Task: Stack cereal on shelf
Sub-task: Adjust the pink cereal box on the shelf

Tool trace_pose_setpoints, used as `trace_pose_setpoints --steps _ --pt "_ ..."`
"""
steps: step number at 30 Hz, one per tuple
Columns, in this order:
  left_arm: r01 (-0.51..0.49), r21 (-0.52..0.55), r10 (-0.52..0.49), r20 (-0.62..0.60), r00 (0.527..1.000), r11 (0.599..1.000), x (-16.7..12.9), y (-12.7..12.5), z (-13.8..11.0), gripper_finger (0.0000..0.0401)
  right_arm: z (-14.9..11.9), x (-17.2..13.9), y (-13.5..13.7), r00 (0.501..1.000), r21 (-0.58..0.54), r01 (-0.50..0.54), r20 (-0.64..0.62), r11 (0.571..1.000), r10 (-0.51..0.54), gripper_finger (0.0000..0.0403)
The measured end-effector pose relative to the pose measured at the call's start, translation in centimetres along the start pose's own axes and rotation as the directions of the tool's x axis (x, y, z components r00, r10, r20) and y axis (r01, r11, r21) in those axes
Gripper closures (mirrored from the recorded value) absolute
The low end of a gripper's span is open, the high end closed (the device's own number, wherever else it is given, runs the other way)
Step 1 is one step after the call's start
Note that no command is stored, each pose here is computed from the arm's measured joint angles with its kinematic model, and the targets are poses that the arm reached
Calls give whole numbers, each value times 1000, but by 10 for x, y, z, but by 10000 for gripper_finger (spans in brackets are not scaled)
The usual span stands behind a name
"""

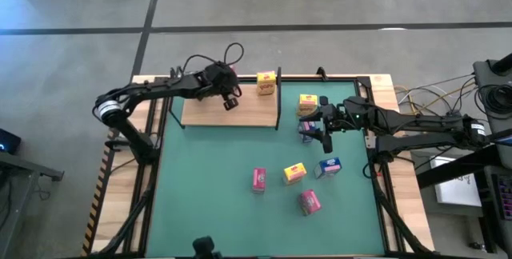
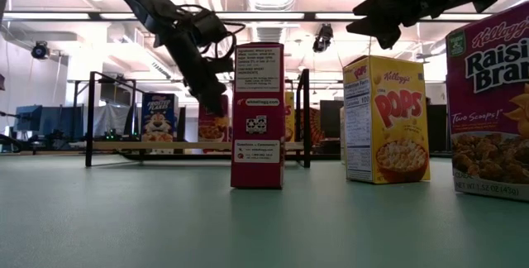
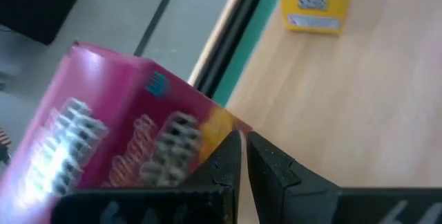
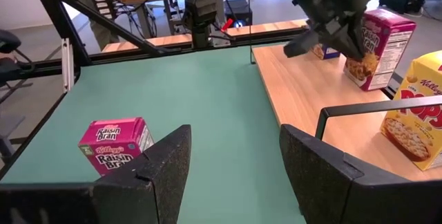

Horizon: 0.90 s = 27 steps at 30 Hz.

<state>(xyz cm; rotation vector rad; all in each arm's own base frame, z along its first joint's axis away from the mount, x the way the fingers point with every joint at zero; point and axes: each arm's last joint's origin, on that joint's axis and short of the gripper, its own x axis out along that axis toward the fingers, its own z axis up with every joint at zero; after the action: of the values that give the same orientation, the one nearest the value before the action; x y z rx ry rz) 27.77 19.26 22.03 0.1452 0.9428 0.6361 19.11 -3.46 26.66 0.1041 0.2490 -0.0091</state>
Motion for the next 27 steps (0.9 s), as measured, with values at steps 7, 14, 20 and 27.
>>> trace_pose_setpoints --steps 7,14,20,27 --pt "85 53 -92 136 986 995 -42 5 18 392 0 0 0 1000 -3 0 0 1000 0 193" --pt "111 278 -177 228 957 954 -89 38 40 391 0 0 0 1000 -3 1 0 1000 -1 193" --pt "108 255 -138 106 985 961 -84 73 44 337 0 0 0 1000 -3 1 0 1000 -1 193" --pt "143 219 -150 18 988 965 -59 88 40 198 0 0 0 1000 -3 1 -1 1000 -1 193"
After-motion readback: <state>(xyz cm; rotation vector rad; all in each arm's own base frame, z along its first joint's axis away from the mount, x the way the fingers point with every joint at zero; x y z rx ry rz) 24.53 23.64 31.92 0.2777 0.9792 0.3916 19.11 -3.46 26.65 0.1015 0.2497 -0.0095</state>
